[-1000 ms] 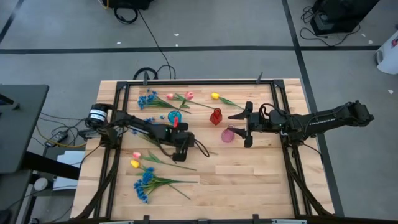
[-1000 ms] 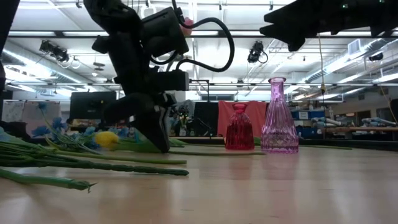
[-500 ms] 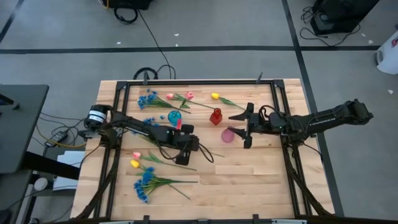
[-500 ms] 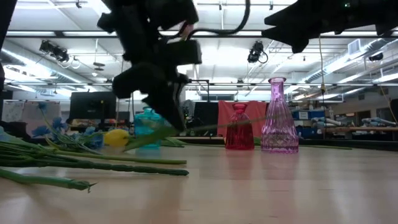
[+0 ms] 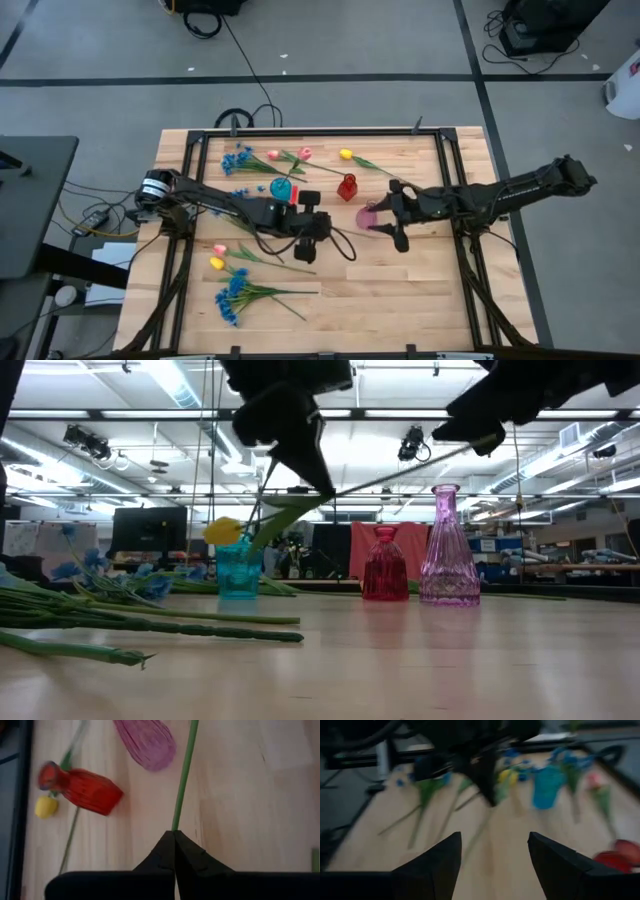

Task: Sort flowers into vase by color
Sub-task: Put the middle yellow flower into the pink vase

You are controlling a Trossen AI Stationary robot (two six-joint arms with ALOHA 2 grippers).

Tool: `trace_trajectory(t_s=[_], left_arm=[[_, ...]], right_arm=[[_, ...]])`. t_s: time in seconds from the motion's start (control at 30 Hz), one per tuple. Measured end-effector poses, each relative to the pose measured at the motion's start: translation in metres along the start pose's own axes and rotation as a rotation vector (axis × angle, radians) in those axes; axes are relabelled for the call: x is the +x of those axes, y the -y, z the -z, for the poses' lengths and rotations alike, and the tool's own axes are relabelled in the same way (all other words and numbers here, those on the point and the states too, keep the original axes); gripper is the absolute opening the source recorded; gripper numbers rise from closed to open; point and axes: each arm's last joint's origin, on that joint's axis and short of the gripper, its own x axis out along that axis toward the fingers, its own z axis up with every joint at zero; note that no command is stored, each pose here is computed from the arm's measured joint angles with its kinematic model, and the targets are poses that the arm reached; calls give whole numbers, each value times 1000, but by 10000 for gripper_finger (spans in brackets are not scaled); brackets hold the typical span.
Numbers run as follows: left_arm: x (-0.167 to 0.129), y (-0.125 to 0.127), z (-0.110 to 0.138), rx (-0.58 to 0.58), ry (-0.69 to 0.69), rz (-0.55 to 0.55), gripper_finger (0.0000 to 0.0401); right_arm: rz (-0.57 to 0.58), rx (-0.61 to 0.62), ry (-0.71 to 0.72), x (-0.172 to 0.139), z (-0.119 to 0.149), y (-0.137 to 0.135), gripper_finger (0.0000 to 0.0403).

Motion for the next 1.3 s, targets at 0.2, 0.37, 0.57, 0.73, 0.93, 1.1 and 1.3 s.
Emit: trace_trajectory(t_s=[0.2,0.37,0.57,0.73,0.93,1.1,1.3], left_arm=[[-4,-2,-5,-56,12,-6,1],[-4,-3,-4,-66,5,-39,1],[-4,-3,-5,-83,6,-45,1],[-4,-3,-5,-87,7,-46,1],[-4,-4,-5,-88,7,-48,1],[-4,-4,-5,-87,7,-48,1],[-4,-4,-5,-87,7,-48,3]], right_arm=[[-46,-38,-24,6,-7,-17,222],[23,-76,-5,5,-11,-20,216],[57,-82,-56,5,-5,-19,215],[83,-78,-95,5,-1,-18,215],[127,-87,-106,5,1,-16,196],[129,-88,-111,5,1,-16,143],[121,-93,-134,5,3,-16,49]])
